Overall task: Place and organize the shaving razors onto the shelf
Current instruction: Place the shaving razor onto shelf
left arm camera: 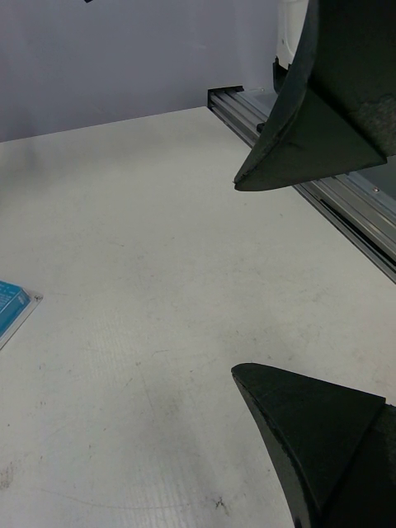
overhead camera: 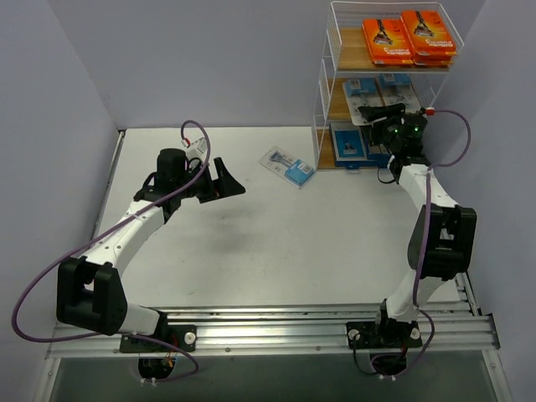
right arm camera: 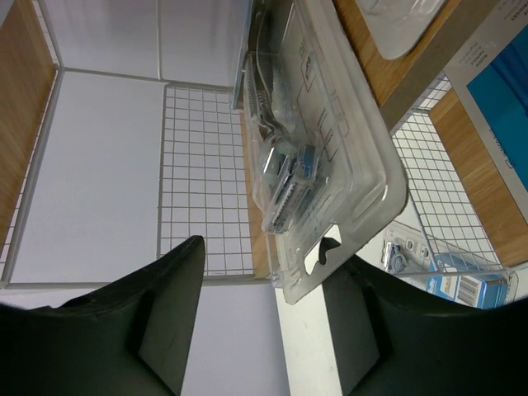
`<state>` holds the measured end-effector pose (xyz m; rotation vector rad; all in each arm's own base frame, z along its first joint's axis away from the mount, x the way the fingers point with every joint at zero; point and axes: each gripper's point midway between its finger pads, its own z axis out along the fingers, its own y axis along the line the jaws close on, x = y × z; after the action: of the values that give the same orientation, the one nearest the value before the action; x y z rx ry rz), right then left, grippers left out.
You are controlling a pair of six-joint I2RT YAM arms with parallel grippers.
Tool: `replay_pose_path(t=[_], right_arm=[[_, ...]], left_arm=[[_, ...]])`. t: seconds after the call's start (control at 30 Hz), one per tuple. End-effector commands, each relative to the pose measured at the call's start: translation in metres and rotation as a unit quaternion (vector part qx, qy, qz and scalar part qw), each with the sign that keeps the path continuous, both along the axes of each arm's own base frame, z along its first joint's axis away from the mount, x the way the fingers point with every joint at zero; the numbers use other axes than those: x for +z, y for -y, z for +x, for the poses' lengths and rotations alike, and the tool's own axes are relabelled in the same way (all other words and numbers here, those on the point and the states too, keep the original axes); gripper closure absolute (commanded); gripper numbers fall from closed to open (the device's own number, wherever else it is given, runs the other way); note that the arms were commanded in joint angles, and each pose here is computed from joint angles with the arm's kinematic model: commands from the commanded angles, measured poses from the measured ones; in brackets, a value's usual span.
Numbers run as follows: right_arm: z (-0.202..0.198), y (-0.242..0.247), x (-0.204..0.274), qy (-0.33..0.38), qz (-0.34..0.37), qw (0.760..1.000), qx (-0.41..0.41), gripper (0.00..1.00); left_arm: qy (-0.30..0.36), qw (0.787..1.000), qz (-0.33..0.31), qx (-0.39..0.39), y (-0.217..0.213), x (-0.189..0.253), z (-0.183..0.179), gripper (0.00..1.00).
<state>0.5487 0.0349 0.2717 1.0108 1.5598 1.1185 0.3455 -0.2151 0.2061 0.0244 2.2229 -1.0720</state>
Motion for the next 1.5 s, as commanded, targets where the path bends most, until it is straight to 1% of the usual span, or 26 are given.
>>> replay_pose_path(t=[0.0, 0.07, 0.1, 0.2, 0.37, 0.5, 0.6, 0.7, 1.03, 1.47], right_arm=[[-0.014, -0.001, 0.044, 0.054, -0.012, 0.998, 0.009, 0.49], [-0.016, -0.002, 0.043, 0.054, -0.006, 0.998, 0.012, 0.53], [-0.016, -0.003, 0.044, 0.060, -0.006, 0.998, 0.013, 0.59], [-0.017, -0.004, 0.043, 0.060, -0.002, 0.998, 0.015, 0.70], [-0.019, -0.005, 0.042, 0.060, 0.000, 0.998, 0.016, 0.76], [-0.019, -0.006, 0.042, 0.064, 0.011, 0.998, 0.018, 0.89], [-0.018, -0.006, 0.039, 0.064, 0.021, 0.998, 0.018, 0.96], [-0.017, -0.004, 0.043, 0.074, 0.035, 0.997, 0.013, 1.00], [-0.005, 0.000, 0.043, 0.087, 0.067, 0.994, 0.016, 1.00], [0.007, 0.014, 0.036, 0.088, 0.080, 0.993, 0.015, 1.00]], left_arm=[[0.022, 1.000, -0.011, -0.012, 0.007, 0.019, 0.004, 0.06], [0.022, 1.000, -0.011, -0.011, 0.006, 0.019, 0.005, 0.06], [0.023, 1.000, -0.011, -0.011, 0.006, 0.019, 0.004, 0.06], [0.023, 1.000, -0.011, -0.011, 0.006, 0.019, 0.004, 0.06], [0.021, 1.000, -0.013, -0.012, 0.007, 0.018, 0.004, 0.06], [0.021, 1.000, -0.013, -0.012, 0.007, 0.018, 0.004, 0.06], [0.021, 1.000, -0.013, -0.012, 0.007, 0.018, 0.004, 0.06], [0.022, 1.000, -0.014, -0.012, 0.007, 0.019, 0.004, 0.06], [0.021, 1.000, -0.014, -0.013, 0.007, 0.020, 0.003, 0.06], [0.016, 1.000, -0.013, -0.013, 0.008, 0.016, 0.004, 0.06]])
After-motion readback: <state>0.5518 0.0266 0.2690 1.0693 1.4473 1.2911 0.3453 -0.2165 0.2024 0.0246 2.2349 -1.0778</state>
